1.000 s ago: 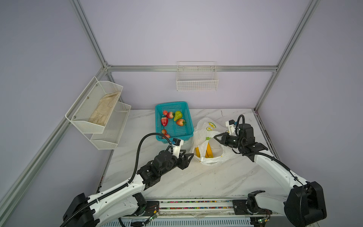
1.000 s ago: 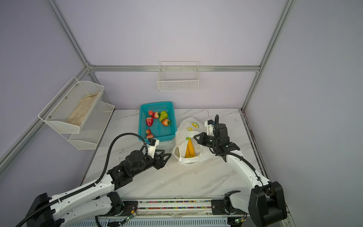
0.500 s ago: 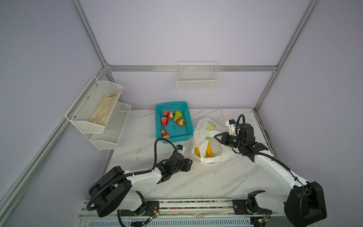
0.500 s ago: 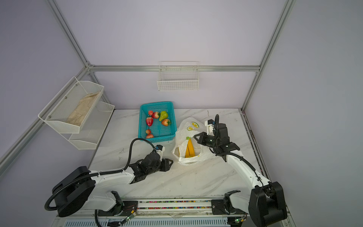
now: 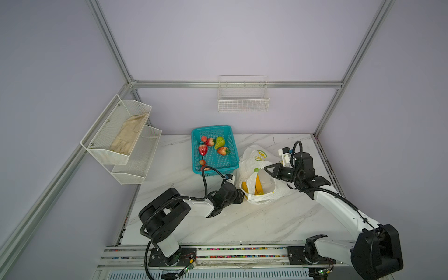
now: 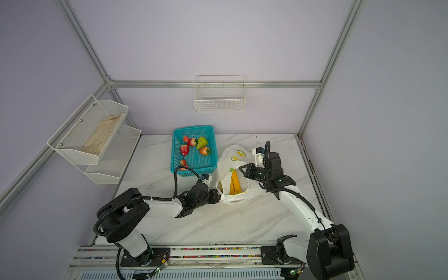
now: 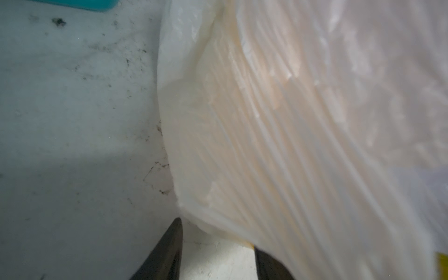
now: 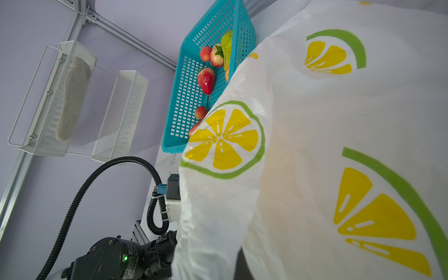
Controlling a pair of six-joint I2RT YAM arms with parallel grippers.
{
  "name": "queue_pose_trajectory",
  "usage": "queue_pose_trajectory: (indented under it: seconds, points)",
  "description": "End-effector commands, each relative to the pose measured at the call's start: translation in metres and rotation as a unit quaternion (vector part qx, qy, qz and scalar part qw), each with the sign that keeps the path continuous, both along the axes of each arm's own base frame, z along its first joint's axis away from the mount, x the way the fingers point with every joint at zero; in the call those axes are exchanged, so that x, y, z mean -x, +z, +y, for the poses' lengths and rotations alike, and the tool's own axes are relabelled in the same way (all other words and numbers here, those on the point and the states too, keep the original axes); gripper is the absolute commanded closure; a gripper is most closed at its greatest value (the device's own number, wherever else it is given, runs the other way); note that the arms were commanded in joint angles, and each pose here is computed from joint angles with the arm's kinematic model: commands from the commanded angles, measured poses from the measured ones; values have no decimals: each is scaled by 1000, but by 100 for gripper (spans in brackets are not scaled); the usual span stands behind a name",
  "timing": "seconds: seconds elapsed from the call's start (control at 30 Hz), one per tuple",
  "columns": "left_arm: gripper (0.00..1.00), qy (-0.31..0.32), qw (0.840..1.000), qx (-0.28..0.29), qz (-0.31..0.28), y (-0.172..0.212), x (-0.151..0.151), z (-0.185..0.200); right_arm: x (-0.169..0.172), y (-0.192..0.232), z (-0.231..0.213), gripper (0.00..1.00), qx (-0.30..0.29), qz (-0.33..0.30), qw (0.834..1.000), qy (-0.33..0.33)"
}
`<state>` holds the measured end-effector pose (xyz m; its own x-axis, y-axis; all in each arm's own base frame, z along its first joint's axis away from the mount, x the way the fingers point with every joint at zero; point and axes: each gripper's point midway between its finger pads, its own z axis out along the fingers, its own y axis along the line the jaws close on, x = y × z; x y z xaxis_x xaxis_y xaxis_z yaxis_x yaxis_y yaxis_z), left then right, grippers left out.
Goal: Place the fake fruits into the plastic bag and tie a complex knot
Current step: 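Open left gripper to release the bananas inside the bag and withdraw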
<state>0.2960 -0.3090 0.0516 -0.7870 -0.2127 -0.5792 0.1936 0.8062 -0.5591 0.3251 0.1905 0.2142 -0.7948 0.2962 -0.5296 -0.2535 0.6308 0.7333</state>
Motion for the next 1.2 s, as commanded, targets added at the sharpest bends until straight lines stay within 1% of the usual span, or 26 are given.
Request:
queue_pose_trajectory:
  seconds: [0.0,0.2,0.47,0.6,0.67,0.73,0.77,0.8,0.83,0.93,1.0,1.07,1.17]
  points:
    - [57,13,997,59,-52,42,-29,-24,-2,8,-1,95,0,-23,1000,1]
    - [66,19,996,71,-54,35,-38,-31,-2,4,0,95,2,-19,1000,3]
    - [77,33,996,59,-54,24,-45,-31,-3,6,-2,95,4,-19,1000,-2]
    - [81,33,996,65,-57,24,-47,-34,-4,8,-4,95,6,-20,1000,-8]
    - [85,26,996,70,-58,24,-47,-38,-4,10,-4,95,7,-20,1000,-11]
    - [93,16,995,77,-61,30,-46,-41,-5,12,-7,95,10,-22,1000,-17]
    - [98,6,995,81,-63,34,-44,-44,-5,14,-9,95,13,-25,999,-22]
    - [100,-7,994,89,-63,41,-41,-47,-5,15,-13,95,21,-27,999,-29]
    - [100,-21,993,95,-62,47,-36,-50,-6,17,-16,95,29,-29,999,-35]
    - [100,-71,987,131,-55,75,-18,-59,-9,24,-34,95,79,-35,994,-68]
    - [100,-113,980,158,-46,100,-2,-67,-9,34,-49,95,117,-43,988,-94]
    - [100,-162,969,184,-39,131,16,-74,-8,50,-66,95,156,-59,978,-126]
    - [100,-216,953,206,-48,175,37,-75,-6,66,-86,95,197,-73,965,-160]
